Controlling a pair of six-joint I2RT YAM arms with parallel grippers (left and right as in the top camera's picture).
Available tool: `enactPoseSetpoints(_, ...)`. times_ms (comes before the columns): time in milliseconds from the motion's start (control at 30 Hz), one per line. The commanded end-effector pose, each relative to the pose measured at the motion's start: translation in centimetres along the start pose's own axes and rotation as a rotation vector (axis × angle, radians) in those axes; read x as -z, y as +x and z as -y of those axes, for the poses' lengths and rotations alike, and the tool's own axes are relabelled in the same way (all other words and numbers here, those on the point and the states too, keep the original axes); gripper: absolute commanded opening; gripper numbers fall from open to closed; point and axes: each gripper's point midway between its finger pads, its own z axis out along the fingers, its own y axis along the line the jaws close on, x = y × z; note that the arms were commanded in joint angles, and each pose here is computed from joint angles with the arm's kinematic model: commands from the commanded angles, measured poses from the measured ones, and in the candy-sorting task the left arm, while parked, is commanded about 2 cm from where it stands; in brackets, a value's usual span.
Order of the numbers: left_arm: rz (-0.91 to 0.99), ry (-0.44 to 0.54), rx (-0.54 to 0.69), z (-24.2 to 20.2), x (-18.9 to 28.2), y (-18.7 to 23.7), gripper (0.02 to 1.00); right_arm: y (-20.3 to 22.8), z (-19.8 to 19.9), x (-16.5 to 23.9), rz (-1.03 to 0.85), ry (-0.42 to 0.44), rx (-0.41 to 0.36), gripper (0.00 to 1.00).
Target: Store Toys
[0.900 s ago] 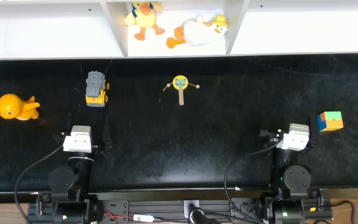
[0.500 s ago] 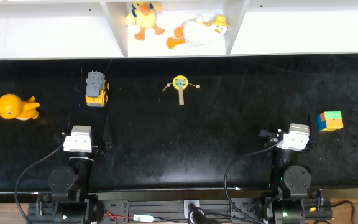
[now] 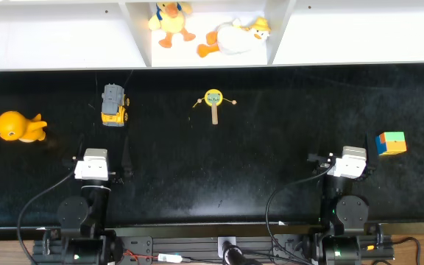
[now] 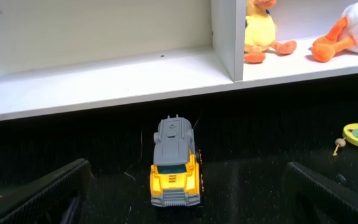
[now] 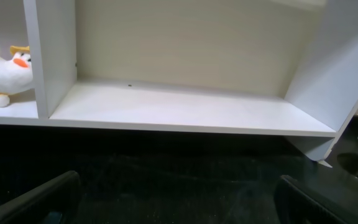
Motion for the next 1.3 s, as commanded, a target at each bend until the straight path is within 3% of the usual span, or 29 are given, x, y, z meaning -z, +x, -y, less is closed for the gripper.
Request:
enactPoseSetpoints(33,-0.063,-0.004,0.009,-0.1,0.0,0.2,0.998,0.3,0.0,0.0,0.002,0.0,-0.004,0.996)
enactPoseSetpoints(167,-0.168,0.057,0.025,0.5,0.8,-1.8,0.998,0.3,0.0,0.0,0.001,0.0,-0.004,0.996)
enactPoseSetpoints(333,-0.449,0.011,0.057,-1.2,2.0,-2.9,0.993,0.3,0.0,0.0,0.001,0.0,-0.004,0.996)
enactPoseSetpoints(467,-0.574,0.085,0.011,-2.0,1.5,-3.9,0.993,0.3,0.0,0.0,0.001,0.0,-0.004,0.996)
enactPoseSetpoints(567,-0.571,0.151,-0.003,-3.0,0.4,-4.9,0.993,0.3,0.0,0.0,0.001,0.0,-0.004,0.996)
enactPoseSetpoints(733,-0.506,0.172,0.002,-6.5,0.4,-5.8,0.993,0.3,0.0,0.0,0.001,0.0,-0.004,0.996)
enactPoseSetpoints(1033,-0.448,0.036,0.016,-14.0,2.8,-4.6,0.993,0.3,0.0,0.0,0.001,0.0,-0.004,0.996)
enactPoseSetpoints(1167,-0.487,0.044,-0.123,-15.9,3.2,-3.0,0.996,0.3,0.0,0.0,0.001,0.0,-0.004,0.996)
enactPoseSetpoints(1300,-0.524,0.046,-0.098,-16.9,3.1,-1.4,0.993,0.3,0.0,0.0,0.001,0.0,-0.004,0.996)
